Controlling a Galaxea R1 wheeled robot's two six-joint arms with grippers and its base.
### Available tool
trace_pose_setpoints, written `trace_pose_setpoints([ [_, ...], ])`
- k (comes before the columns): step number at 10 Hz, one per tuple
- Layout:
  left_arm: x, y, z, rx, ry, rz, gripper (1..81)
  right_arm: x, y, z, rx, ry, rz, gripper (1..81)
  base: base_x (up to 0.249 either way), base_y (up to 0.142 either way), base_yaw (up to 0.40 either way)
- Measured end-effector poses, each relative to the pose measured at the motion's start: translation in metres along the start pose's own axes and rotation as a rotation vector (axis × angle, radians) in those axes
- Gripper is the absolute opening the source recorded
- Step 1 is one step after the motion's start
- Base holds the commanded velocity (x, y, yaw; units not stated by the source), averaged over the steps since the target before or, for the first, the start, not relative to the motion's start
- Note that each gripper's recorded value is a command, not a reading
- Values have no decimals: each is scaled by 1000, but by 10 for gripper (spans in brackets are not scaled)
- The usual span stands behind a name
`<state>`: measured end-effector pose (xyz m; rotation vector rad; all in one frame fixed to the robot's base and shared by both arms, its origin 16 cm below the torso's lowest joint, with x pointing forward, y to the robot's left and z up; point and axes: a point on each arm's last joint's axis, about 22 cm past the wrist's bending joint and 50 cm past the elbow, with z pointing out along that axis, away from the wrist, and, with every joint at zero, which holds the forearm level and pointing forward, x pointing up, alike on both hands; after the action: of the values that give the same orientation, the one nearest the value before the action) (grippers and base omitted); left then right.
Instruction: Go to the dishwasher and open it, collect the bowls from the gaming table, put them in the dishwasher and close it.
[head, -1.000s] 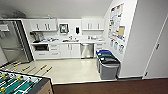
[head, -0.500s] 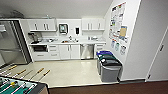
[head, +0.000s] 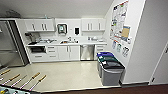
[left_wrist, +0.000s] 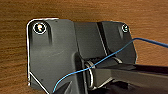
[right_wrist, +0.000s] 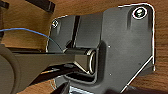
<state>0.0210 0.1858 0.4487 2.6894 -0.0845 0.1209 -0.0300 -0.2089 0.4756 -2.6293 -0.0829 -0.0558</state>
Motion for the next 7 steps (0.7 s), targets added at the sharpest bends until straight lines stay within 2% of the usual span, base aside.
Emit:
trace_pose_setpoints([
  [3,4,-1,0,2,12,0,811,1,2,-1,-4,1,-1,811,240,0,0],
  [7,3,-2,0,5,12,0,811,1,2,0,-4,1,-1,811,240,0,0],
])
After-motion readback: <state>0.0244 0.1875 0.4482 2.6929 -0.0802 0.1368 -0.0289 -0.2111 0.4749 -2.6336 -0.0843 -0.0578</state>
